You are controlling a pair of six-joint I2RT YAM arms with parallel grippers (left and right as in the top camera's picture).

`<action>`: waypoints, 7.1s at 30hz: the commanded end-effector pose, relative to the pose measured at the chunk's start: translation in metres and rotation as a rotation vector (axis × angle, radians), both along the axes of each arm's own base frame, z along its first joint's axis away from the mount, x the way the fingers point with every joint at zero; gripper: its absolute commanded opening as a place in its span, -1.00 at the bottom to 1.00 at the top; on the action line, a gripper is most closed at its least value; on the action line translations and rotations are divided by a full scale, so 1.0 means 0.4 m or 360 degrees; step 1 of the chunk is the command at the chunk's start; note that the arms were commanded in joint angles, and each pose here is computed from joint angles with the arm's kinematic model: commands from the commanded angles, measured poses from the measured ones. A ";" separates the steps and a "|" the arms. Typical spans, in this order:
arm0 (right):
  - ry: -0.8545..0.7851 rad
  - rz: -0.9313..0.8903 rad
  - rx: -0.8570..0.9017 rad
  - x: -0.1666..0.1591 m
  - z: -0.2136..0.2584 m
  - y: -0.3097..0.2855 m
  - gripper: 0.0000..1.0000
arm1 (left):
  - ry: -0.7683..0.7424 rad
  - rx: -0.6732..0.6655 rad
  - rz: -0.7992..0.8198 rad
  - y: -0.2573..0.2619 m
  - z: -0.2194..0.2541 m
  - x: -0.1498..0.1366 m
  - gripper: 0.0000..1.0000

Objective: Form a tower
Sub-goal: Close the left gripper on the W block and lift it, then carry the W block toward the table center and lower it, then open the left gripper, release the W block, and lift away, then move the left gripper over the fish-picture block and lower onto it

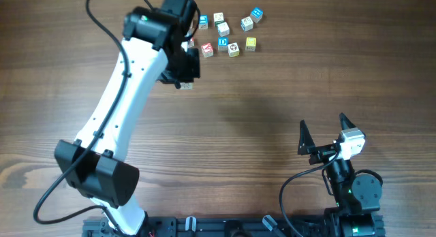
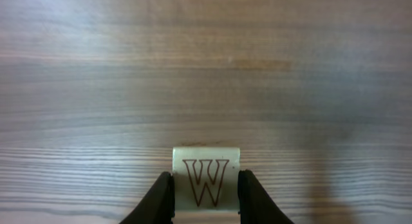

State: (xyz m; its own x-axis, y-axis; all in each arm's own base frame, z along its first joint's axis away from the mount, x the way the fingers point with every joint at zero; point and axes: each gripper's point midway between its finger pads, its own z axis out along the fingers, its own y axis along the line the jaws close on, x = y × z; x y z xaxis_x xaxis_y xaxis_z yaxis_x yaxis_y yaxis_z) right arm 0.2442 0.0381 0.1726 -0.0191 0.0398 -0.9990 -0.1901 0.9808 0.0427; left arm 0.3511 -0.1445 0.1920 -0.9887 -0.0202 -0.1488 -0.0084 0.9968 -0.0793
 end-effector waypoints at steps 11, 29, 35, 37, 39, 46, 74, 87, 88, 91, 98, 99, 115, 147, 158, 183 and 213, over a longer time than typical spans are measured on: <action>-0.0010 -0.0037 0.0021 0.001 0.004 -0.011 0.99 | 0.0031 -0.0045 0.0014 -0.084 -0.245 -0.027 -0.76; -0.0009 -0.0037 0.0021 0.001 0.004 -0.011 1.00 | -0.0109 -0.0087 0.0121 -0.090 -0.337 0.013 -0.70; -0.0010 -0.0037 0.0021 0.001 0.004 -0.011 0.99 | -0.0147 -0.0117 0.0184 -0.094 -0.362 0.025 -0.70; -0.0010 -0.0037 0.0021 0.001 0.004 -0.011 0.99 | -0.0162 -0.0120 0.0185 -0.093 -0.374 0.026 -0.70; -0.0010 -0.0037 0.0021 0.001 0.004 -0.011 1.00 | -0.0234 -0.0100 0.0196 -0.087 -0.380 0.046 -0.67; -0.0009 -0.0037 0.0021 0.001 0.004 -0.011 1.00 | -0.0339 -0.0073 0.0125 -0.090 -0.388 0.085 -0.56; -0.0010 -0.0037 0.0021 0.001 0.004 -0.011 0.99 | -0.0307 -0.0042 -0.0060 -0.157 -0.455 0.063 -0.05; -0.0009 -0.0037 0.0021 0.001 0.004 -0.011 0.99 | -0.0295 -0.0055 -0.0057 -0.160 -0.457 0.060 -0.35; -0.0010 -0.0037 0.0021 0.001 0.004 -0.011 0.99 | -0.0289 -0.0062 -0.0060 -0.162 -0.457 0.058 -0.35; -0.0009 -0.0037 0.0020 0.001 0.004 -0.011 0.99 | -0.0248 -0.0066 -0.0066 -0.161 -0.461 0.044 -0.40; -0.0009 -0.0037 0.0021 0.001 0.004 -0.011 0.99 | -0.0184 -0.0046 -0.0053 -0.151 -0.469 0.021 -0.37; -0.0009 -0.0037 0.0021 0.001 0.004 -0.011 1.00 | -0.0174 -0.0062 -0.0058 -0.156 -0.469 0.018 -0.34; -0.0010 -0.0037 0.0022 0.001 0.004 -0.011 1.00 | -0.0225 -0.0097 -0.0059 -0.169 -0.463 0.037 -0.15; -0.0010 -0.0037 0.0021 0.001 0.004 -0.011 1.00 | -0.0225 -0.0062 -0.0027 -0.157 -0.464 0.037 0.26; -0.0009 -0.0037 0.0021 0.001 0.004 -0.011 1.00 | -0.0725 0.0201 0.0008 -0.102 -0.215 0.245 0.76; -0.0010 -0.0037 0.0021 0.001 0.004 -0.011 1.00 | -0.1072 -0.0349 0.0145 0.072 0.168 0.596 0.08; -0.0010 -0.0037 0.0020 0.001 0.004 -0.011 0.99 | -0.0450 0.0021 0.0549 0.161 -0.418 0.607 0.13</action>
